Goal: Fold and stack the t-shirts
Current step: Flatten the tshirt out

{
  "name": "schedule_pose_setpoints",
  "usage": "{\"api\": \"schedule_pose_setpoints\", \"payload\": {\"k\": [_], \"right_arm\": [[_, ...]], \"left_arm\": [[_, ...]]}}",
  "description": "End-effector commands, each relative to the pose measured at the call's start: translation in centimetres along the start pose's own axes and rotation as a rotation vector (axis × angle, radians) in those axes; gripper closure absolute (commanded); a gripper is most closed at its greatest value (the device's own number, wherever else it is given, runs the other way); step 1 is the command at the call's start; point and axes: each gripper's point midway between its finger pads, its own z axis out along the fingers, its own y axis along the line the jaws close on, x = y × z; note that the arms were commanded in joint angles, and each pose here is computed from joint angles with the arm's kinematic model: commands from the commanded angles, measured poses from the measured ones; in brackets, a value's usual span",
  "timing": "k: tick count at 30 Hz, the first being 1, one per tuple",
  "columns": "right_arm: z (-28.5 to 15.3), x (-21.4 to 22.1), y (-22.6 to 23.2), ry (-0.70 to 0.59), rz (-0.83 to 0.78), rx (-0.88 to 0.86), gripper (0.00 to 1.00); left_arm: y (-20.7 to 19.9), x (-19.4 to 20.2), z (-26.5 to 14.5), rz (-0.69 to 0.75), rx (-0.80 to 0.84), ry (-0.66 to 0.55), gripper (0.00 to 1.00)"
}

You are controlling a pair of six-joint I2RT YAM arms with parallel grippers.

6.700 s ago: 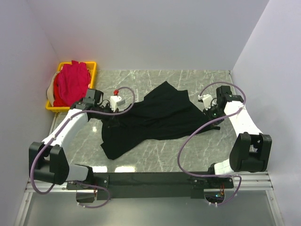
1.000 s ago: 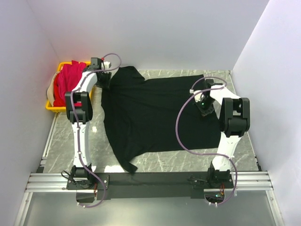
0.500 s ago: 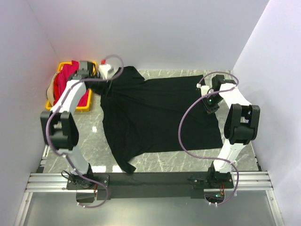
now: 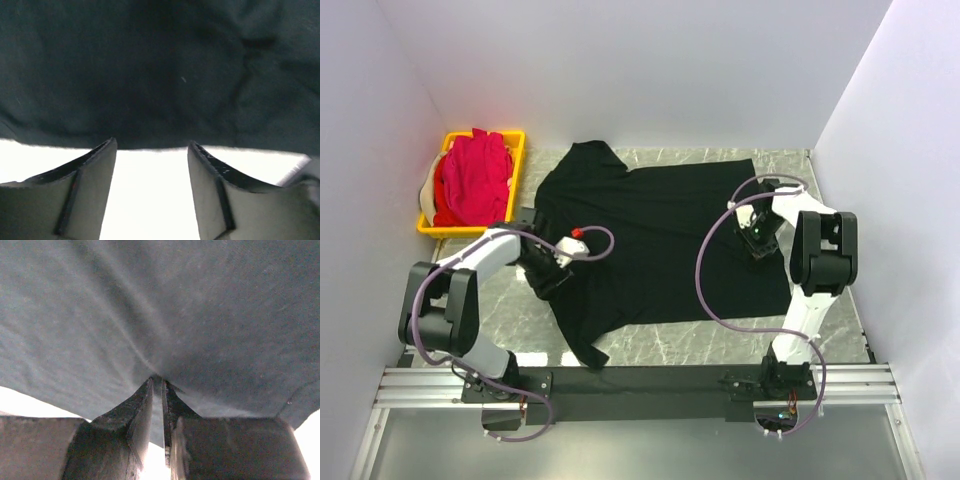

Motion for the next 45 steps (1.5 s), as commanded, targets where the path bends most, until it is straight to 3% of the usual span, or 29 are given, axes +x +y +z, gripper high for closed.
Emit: {"api": "schedule_pose_setpoints", "payload": {"k": [1,6,13,17,19,22,24,26,32,38,41,45], "right_arm": [[1.3,0.7,-0.8,0.044,0.002,0.044,0.80],[1.8,2.4,-0.4,0.101,-0.021,0.063,0.81],[0.8,6.8,1.5,0.199,-0.092,0.048,0.82],[-0.7,6.9,1.7,0.168,-0.116,0.073,0.82],[-2.2,5.0,1.1,0.089,-0.109,0.116,0.82],[-4.6,2.7,2.0,-0.033,-0.101,0.051,0.81],[-5.1,2.4,2.4,-0.050,-0.112,0.047,0.80],[-4.8,2.7,3.3,-0.020,-0.132,0.022,0.79],[-1.1,3.8,3.9,0.067,-0.124,-0.026,0.78],[1.8,2.3,1.0,0.111,-0.056,0.076,0.80],[2.3,0.8,-1.5,0.119,-0.025,0.177,0.83],[1.5,-2.5,-4.9,0.077,-0.004,0.332,0.89]], "left_arm": [[3.0,-1.3,1.0,0.084,-0.156,-0.006,0.38],[2.5,2.1,2.2,0.128,-0.110,0.138,0.58],[-1.7,6.0,0.0,0.188,0.029,0.244,0.67],[-3.5,6.2,-2.2,0.192,0.103,0.246,0.68],[-2.3,4.2,-3.5,0.175,0.062,0.189,0.67],[-1.7,0.5,-5.8,0.155,0.064,0.044,0.50],[-2.2,-0.8,-6.0,0.171,0.070,-0.001,0.38],[-2.9,-0.8,-5.2,0.193,0.073,-0.005,0.32],[-2.8,-0.2,-1.0,0.250,0.006,0.011,0.31],[0.1,0.2,1.2,0.250,-0.132,0.056,0.44],[1.8,0.1,2.1,0.231,-0.170,0.087,0.67],[5.4,0.6,2.7,0.215,-0.224,0.145,0.88]]}}
